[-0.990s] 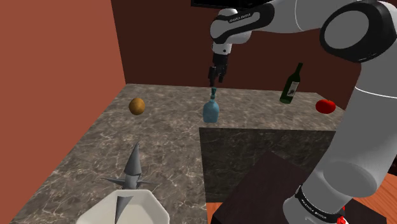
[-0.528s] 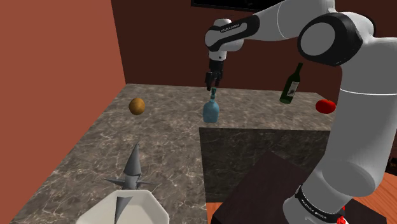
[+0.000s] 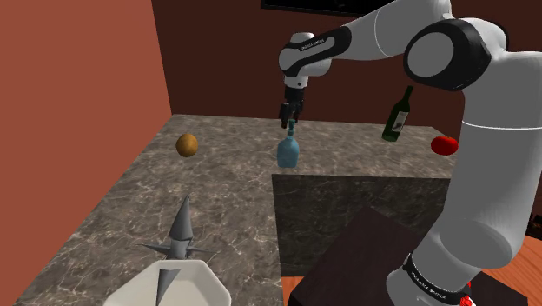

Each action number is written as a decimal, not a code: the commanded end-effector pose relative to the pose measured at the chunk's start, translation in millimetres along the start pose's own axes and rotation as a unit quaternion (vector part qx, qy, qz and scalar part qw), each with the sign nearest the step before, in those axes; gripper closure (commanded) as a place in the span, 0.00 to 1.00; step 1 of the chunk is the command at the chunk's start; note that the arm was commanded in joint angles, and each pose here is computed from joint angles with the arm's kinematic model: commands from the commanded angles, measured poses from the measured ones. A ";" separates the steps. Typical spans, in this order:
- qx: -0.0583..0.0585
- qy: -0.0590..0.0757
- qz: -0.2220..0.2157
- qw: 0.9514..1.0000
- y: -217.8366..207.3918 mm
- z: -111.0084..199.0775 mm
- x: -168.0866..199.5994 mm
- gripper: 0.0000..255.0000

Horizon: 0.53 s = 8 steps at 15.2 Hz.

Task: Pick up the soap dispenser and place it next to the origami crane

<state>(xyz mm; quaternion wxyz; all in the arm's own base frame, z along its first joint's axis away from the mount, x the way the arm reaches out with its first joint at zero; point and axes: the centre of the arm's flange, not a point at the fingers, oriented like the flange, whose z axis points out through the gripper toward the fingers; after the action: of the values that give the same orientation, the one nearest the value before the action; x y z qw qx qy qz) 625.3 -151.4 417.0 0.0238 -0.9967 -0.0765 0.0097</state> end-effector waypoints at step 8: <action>0.000 0.000 0.000 1.000 0.0 0.1 0.0 1.00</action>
<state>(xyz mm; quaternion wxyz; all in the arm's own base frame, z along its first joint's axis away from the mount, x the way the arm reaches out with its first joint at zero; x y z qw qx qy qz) 625.3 -151.4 416.9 0.0238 -0.9967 -0.0765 0.0097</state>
